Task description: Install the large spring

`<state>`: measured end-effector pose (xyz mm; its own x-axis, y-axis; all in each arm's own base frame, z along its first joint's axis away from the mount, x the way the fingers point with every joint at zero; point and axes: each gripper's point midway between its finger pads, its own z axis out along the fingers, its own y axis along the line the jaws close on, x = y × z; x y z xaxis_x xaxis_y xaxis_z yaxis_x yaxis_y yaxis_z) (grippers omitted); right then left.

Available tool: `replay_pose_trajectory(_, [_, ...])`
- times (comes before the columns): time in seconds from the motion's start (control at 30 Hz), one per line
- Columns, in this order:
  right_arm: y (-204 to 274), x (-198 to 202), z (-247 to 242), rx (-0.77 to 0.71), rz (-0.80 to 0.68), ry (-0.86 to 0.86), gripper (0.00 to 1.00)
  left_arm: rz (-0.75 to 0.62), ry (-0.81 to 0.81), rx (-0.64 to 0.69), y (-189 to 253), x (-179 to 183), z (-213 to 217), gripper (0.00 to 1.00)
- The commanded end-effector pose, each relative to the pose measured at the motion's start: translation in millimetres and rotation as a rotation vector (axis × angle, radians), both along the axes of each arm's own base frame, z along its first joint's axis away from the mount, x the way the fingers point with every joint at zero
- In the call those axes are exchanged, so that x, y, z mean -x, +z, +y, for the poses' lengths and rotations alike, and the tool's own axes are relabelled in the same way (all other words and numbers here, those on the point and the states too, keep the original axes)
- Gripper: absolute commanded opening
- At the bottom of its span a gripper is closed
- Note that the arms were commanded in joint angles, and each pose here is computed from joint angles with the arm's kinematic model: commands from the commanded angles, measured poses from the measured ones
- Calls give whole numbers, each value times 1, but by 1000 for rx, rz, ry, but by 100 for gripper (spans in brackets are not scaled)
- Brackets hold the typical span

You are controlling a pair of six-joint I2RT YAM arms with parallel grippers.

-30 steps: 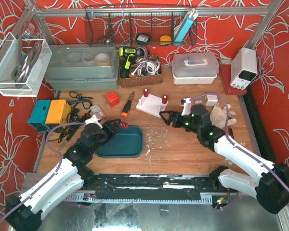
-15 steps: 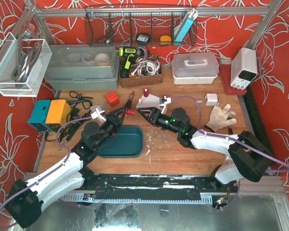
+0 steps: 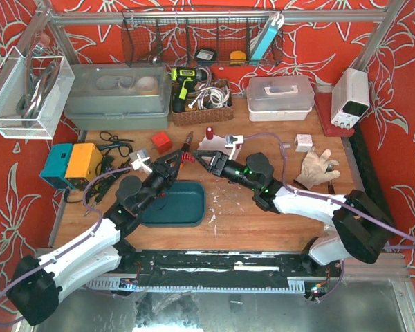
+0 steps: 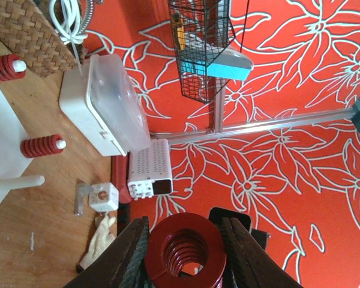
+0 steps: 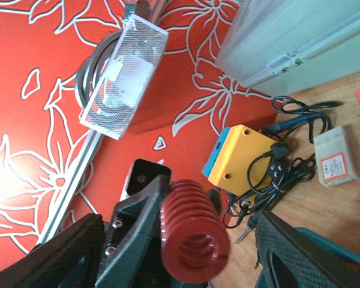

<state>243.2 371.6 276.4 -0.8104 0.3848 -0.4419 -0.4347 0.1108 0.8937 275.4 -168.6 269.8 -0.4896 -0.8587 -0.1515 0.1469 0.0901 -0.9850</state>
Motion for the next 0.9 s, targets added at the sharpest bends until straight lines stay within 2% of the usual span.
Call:
replay_pose_trajectory(0.0, [29,7,5,-46,-87,27,71,-58,-23,69,19,4,-3,0])
replay_pose_trajectory(0.27, [27,14,11,2,-98,72,71,-55,-49,57,14,5,-8,0])
replay_pose_trajectory(0.43, [22,14,13,24,-93,81,62,-70,-72,56,15,6,-12,0])
replay_pose_trajectory(0.6, [21,15,12,20,-93,84,42,-78,-93,54,16,7,-15,0])
replay_pose_trajectory(0.7, [19,15,12,33,-96,81,23,-79,-95,57,16,7,-16,0])
replay_pose_trajectory(0.8, [21,16,11,34,-105,84,9,-66,-93,58,14,6,-16,0])
replay_pose_trajectory(0.87, [22,18,10,37,-113,87,2,-46,-82,54,10,5,-14,7])
